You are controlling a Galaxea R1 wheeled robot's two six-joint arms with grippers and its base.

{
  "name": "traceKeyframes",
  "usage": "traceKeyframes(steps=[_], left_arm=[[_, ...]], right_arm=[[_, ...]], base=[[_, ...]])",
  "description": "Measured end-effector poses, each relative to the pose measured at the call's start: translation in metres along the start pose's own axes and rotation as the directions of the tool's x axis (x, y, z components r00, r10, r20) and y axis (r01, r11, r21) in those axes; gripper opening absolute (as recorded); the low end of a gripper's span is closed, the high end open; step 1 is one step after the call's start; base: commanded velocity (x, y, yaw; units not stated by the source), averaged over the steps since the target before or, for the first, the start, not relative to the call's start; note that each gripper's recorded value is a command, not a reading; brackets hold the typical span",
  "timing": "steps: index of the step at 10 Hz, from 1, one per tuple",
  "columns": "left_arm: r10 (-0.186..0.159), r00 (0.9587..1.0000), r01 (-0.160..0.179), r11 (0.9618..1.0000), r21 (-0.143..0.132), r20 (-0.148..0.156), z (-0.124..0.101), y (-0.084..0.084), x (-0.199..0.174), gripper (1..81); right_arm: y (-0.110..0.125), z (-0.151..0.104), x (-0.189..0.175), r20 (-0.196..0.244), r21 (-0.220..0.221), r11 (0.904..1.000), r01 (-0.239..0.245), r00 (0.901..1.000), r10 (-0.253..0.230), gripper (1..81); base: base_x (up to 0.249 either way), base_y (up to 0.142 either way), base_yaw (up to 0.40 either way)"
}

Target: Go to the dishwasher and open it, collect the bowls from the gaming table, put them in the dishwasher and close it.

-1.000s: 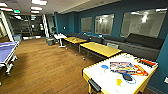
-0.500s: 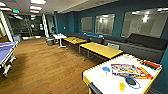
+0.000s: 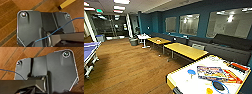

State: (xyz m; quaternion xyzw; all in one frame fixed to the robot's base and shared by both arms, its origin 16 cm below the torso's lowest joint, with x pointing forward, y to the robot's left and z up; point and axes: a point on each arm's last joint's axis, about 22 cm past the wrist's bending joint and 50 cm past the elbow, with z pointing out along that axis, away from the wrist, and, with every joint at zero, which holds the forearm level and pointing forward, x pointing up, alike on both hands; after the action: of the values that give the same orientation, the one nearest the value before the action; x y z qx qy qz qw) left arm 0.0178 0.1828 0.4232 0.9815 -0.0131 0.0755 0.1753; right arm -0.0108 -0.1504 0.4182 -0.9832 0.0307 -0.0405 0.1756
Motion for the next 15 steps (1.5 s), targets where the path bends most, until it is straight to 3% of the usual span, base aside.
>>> traceKeyframes(steps=[4, 11, 15], left_arm=[[0.0, 1.0, 0.0, 1.0, 0.0, 0.0, 0.0, 0.0, 0.0, 81.1], [-0.001, 1.0, 0.001, 1.0, 0.0, 0.002, 0.0, 0.0, -0.001, 81.1], [-0.003, 1.0, 0.003, 1.0, 0.0, 0.002, 0.0, 0.0, -0.001, 81.1]], right_arm=[[0.0, 0.0, 0.002, -0.002, 0.0, 1.0, 0.001, 1.0, -0.001, 81.1], [0.0, 0.0, 0.002, -0.002, 0.0, 1.0, 0.001, 1.0, -0.001, 81.1], [0.0, 0.0, 0.002, -0.002, 0.0, 1.0, 0.0, 1.0, 0.0, 81.1]], base=[[0.113, 0.0, 0.0], [0.0, 0.0, 0.0], [0.0, 0.0, -0.287]])
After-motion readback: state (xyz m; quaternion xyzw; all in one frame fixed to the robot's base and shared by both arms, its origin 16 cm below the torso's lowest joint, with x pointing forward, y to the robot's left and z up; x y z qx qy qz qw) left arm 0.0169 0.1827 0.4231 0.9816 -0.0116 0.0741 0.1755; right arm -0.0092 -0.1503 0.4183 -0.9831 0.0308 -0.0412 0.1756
